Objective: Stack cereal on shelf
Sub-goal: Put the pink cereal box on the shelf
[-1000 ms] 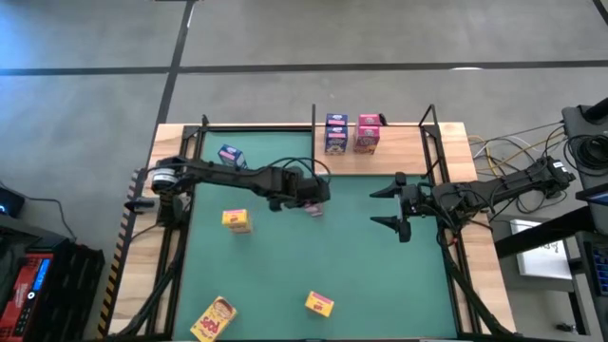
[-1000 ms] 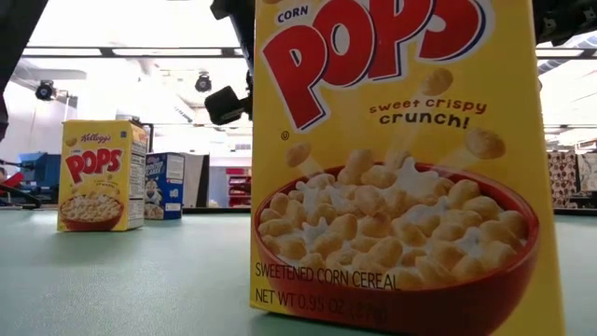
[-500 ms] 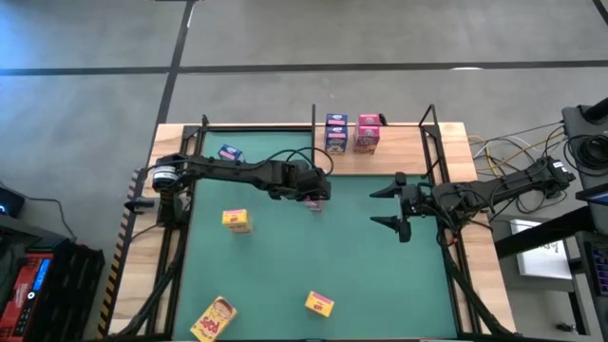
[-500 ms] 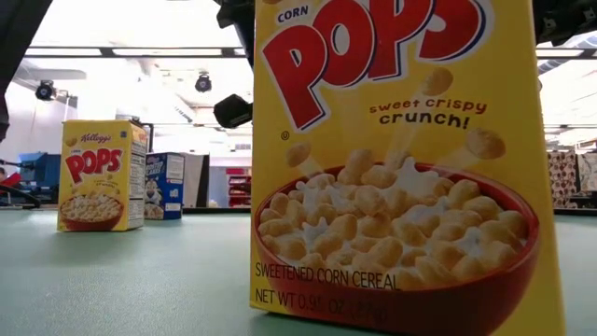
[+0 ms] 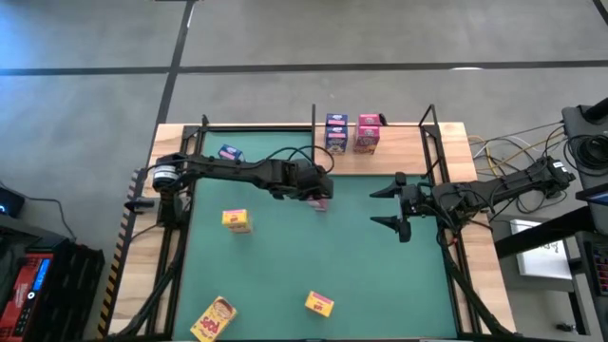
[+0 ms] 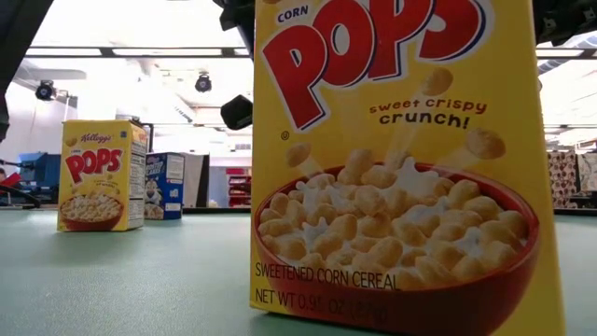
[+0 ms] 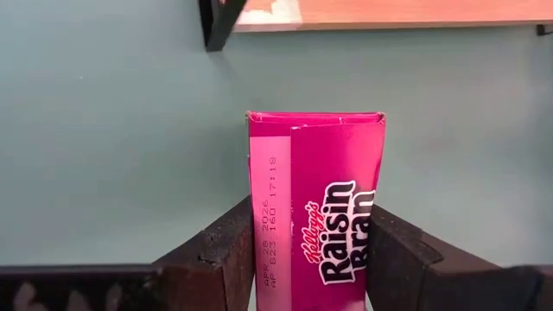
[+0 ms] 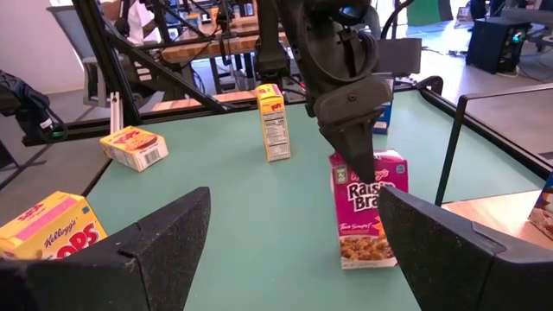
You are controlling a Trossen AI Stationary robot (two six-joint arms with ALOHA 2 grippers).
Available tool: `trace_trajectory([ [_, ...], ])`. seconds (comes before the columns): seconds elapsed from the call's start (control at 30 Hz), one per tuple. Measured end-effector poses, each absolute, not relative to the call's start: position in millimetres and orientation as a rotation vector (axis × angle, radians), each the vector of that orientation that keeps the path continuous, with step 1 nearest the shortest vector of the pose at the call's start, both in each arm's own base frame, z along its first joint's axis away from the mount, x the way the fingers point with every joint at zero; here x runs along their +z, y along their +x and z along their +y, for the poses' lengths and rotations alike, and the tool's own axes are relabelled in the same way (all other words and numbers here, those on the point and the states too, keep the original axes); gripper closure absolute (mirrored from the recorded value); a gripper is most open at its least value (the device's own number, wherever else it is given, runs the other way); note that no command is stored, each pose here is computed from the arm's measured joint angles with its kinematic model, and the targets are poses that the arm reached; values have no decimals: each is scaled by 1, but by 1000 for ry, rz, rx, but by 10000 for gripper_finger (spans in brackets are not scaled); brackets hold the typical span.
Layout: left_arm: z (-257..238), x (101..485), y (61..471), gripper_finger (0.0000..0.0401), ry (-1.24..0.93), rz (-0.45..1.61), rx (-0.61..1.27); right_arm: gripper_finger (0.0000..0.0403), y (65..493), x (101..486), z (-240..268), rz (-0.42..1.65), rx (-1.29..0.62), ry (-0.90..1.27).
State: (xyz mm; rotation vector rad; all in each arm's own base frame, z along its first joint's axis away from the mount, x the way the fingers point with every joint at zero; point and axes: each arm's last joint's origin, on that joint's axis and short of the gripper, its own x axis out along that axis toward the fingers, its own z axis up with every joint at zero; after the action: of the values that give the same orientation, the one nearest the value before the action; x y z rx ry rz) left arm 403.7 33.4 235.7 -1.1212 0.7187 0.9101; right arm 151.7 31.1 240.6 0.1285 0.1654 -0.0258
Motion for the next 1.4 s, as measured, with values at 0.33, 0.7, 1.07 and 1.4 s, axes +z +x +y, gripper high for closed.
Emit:
trace_trajectory([
  [0.33, 33, 236, 405, 205, -1132, 718, 895, 80, 152, 241, 31, 165, -26, 129],
  [0.7, 32, 237, 406, 111, -1138, 730, 853, 80, 152, 241, 31, 165, -25, 129],
  [1.07, 32, 242, 407, 51, -1074, 737, 795, 80, 152, 241, 31, 165, -25, 128],
  [1.4, 29, 271, 382, 49, -939, 837, 703, 80, 152, 241, 31, 165, -26, 129],
])
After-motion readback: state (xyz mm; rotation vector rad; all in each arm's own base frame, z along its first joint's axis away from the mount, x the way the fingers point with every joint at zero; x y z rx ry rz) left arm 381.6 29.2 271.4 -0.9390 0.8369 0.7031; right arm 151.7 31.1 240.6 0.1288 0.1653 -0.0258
